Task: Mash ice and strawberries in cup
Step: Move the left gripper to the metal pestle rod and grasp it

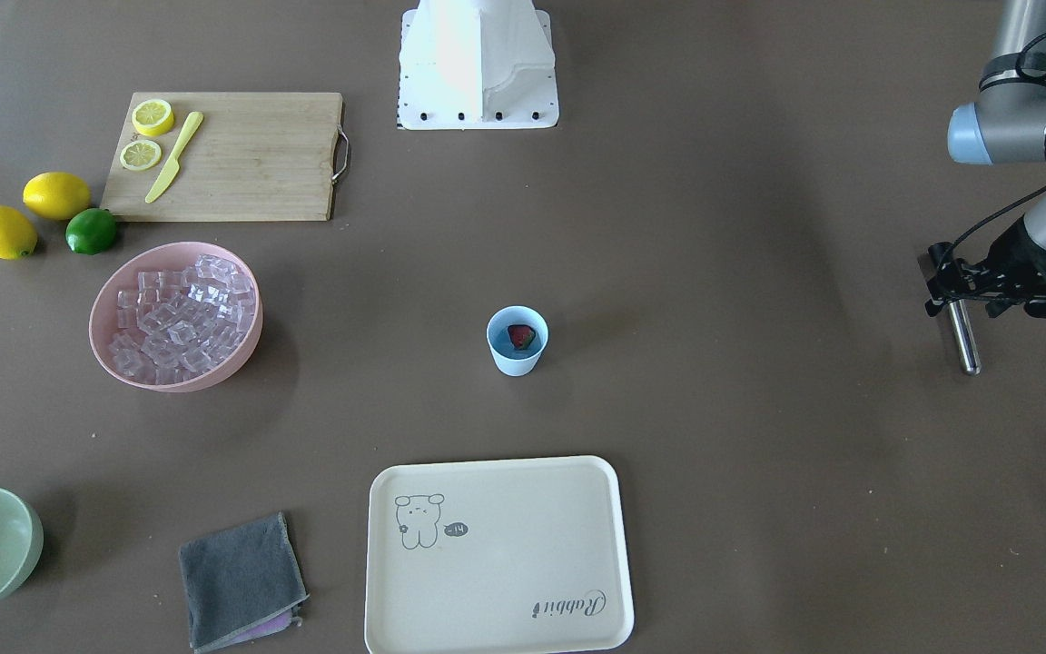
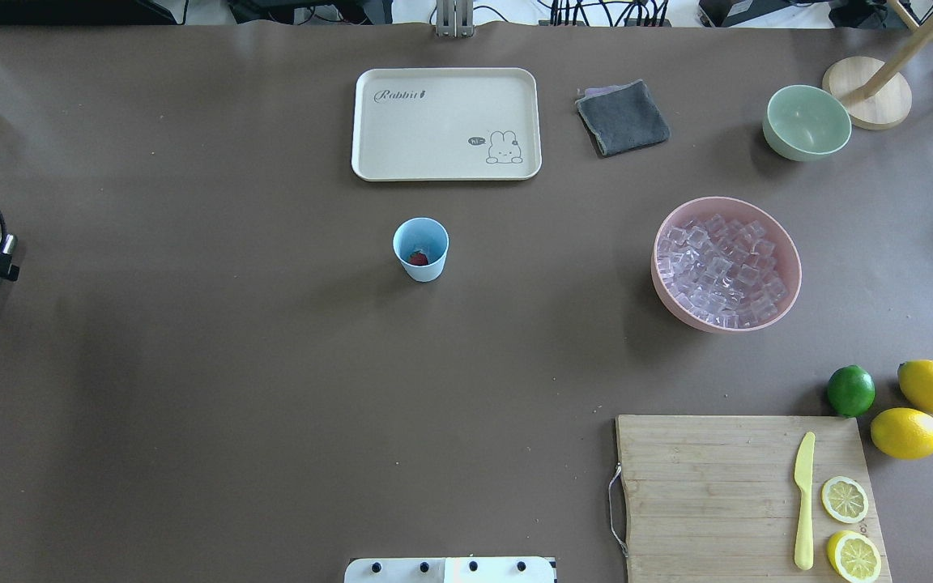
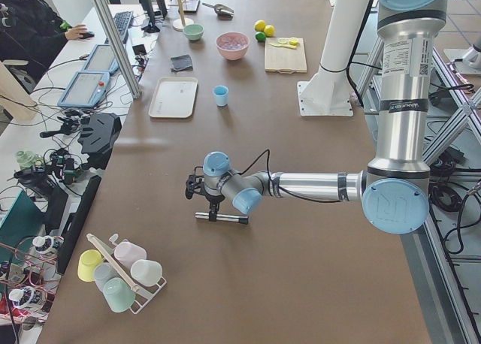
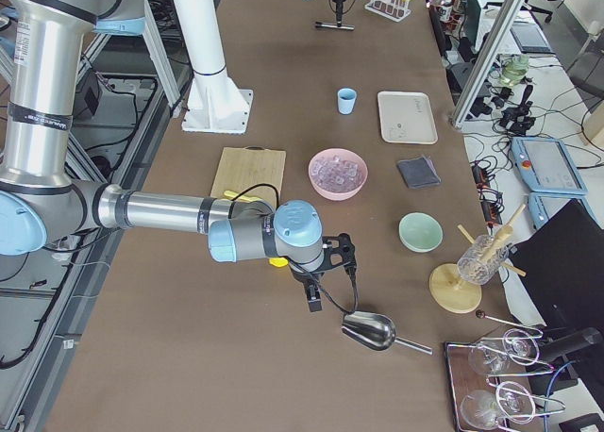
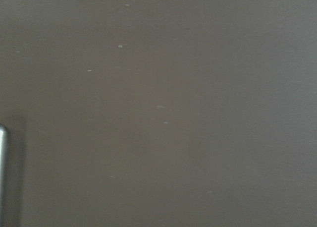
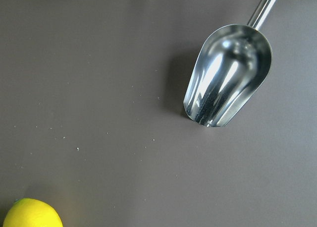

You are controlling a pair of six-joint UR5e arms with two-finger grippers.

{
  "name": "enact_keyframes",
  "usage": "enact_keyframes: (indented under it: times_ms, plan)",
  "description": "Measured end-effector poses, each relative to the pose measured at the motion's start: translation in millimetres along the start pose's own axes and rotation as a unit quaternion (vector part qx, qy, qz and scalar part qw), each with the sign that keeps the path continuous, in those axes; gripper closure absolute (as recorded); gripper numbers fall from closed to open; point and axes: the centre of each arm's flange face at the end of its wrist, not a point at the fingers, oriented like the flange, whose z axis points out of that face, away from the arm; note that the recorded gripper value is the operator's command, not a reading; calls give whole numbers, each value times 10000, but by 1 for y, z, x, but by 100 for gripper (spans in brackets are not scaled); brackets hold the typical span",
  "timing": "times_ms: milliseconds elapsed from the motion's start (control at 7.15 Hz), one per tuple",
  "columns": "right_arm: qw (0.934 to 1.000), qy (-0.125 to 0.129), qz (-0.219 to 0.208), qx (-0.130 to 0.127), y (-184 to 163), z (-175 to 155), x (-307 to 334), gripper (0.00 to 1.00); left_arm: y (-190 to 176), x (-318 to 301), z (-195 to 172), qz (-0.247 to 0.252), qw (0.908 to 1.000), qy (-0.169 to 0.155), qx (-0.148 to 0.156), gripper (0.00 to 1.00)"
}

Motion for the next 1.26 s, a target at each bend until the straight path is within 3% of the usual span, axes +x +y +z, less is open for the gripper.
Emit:
enact_keyframes:
  times_ms: [140, 280, 559, 979, 1119, 1258]
  plan:
    - [10000, 1, -13, 8, 0, 0, 0, 1, 3, -10, 6, 19, 10000, 15, 26, 41]
    - [10000, 1, -25, 12, 0, 0, 0, 1, 4, -15, 8, 27, 10000, 16, 28, 56]
    - [10000, -2, -46, 15, 1, -1, -1, 1, 7, -17, 12, 41, 10000, 7, 9, 62]
    - [10000, 2, -59, 16, 1, -1, -1, 1, 11, -19, 14, 72, 10000, -7, 0, 56]
    - [10000, 1, -56, 12, 1, 0, 0, 1, 11, -19, 14, 75, 10000, -7, 10, 40]
    - [10000, 1, -53, 9, 1, 0, 0, 1, 11, -18, 14, 81, 10000, -6, 23, 39]
